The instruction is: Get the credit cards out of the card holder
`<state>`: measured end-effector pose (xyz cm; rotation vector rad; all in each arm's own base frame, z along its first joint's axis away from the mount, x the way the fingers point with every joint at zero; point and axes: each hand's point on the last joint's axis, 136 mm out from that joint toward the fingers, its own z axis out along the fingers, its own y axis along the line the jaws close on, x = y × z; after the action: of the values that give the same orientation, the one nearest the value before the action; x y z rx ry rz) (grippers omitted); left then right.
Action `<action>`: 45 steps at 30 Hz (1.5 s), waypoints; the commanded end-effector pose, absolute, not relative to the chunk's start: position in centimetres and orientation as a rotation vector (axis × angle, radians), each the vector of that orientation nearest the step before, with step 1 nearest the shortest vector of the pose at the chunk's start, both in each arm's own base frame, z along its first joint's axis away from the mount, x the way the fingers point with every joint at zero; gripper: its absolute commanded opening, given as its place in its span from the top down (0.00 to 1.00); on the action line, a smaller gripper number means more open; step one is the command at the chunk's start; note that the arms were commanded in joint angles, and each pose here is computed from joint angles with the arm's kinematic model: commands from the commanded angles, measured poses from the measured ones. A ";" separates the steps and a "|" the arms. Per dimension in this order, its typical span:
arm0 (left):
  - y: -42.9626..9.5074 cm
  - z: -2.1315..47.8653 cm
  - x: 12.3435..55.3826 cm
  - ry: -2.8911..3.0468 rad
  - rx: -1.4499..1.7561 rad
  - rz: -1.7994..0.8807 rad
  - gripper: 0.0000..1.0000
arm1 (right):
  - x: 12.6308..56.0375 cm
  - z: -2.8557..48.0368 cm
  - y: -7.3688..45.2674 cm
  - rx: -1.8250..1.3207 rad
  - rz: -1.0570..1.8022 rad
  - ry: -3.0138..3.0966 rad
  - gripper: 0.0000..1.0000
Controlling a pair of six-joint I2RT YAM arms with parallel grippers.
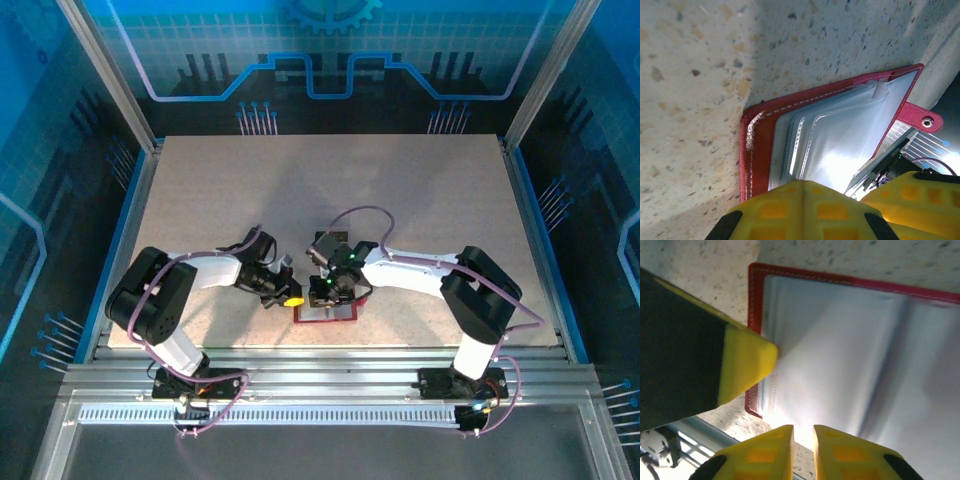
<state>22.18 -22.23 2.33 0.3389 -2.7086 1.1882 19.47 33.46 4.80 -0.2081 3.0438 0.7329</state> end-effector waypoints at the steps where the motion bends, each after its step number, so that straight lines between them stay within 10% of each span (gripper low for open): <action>1: -21.8 1.4 21.3 -2.705 0.339 1.115 0.99 | 19.8 5.5 36.0 -0.155 0.998 2.999 0.86; 45: -23.8 4.1 21.8 -2.701 0.311 1.193 0.99 | 20.0 2.6 30.9 -0.026 0.780 3.068 0.85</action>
<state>21.62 -23.43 3.87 0.3020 -2.7057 1.1909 20.05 31.85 2.60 -0.0668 3.0573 0.8042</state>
